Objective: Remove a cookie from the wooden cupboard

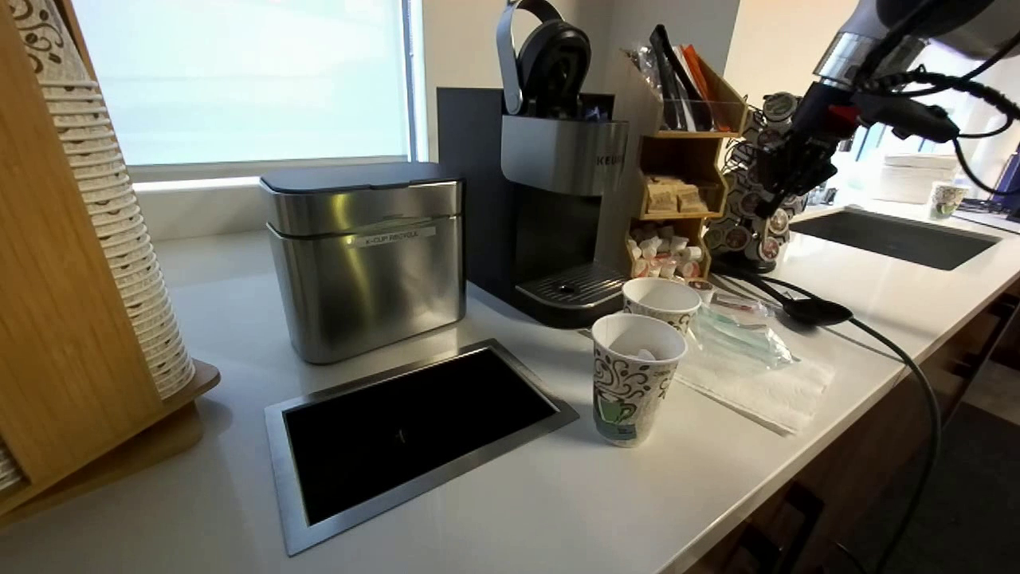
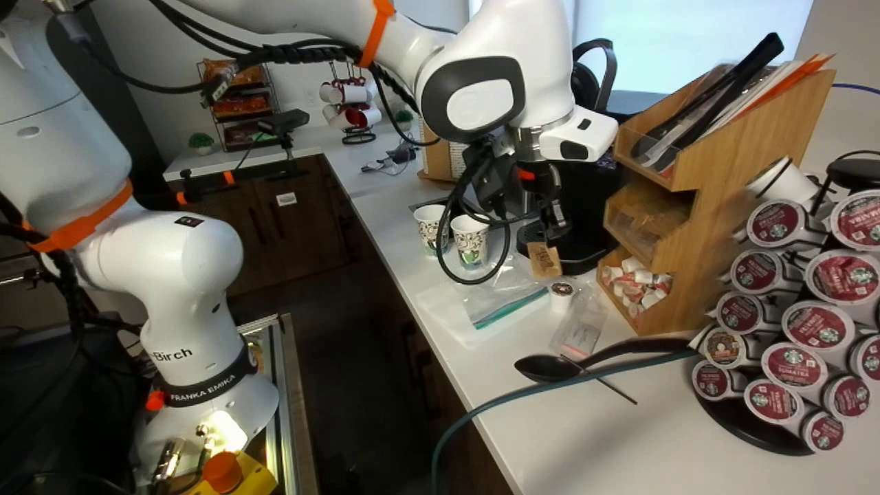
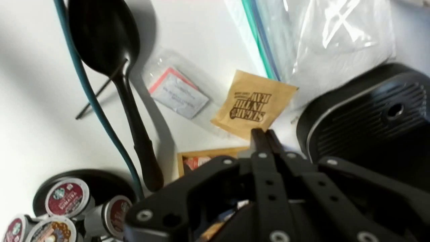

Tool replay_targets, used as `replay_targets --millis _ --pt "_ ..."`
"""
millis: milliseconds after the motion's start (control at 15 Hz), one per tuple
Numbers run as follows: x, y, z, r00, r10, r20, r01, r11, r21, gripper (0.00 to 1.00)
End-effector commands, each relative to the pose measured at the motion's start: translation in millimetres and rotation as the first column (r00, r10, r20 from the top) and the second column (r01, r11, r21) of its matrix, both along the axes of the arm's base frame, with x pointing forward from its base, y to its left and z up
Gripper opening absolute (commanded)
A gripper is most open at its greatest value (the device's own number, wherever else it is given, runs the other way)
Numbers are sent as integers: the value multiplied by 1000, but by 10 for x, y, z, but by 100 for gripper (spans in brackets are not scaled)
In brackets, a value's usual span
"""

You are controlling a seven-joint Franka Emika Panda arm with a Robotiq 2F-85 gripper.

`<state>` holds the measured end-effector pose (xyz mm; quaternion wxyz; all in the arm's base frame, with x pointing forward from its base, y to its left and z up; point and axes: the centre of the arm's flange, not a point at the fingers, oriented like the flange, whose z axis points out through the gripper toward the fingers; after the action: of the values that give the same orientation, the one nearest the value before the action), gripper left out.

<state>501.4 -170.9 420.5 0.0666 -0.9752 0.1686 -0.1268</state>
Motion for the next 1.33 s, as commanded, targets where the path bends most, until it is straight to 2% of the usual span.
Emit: replay_targets --millis 0,133,200,267,467,867,933,1000,1267 --pt "-478 31 138 978 47 -203 -50 999 -8 0" --pt "-523 36 84 949 35 -313 -55 997 -53 0" --pt "-339 -21 18 972 36 -233 -40 999 -13 2" --pt "-389 -20 23 963 36 -267 -44 999 -23 2" --pt "-401 -13 1 956 34 -290 -47 998 -40 2" --pt "-367 379 -406 924 47 -380 -85 993 -85 0" --pt "-356 387 -455 916 48 -397 -89 992 -85 27" --pt "-365 378 -478 912 43 -408 -88 992 -92 28" --pt "-335 324 -506 921 15 -389 -60 993 -103 57"
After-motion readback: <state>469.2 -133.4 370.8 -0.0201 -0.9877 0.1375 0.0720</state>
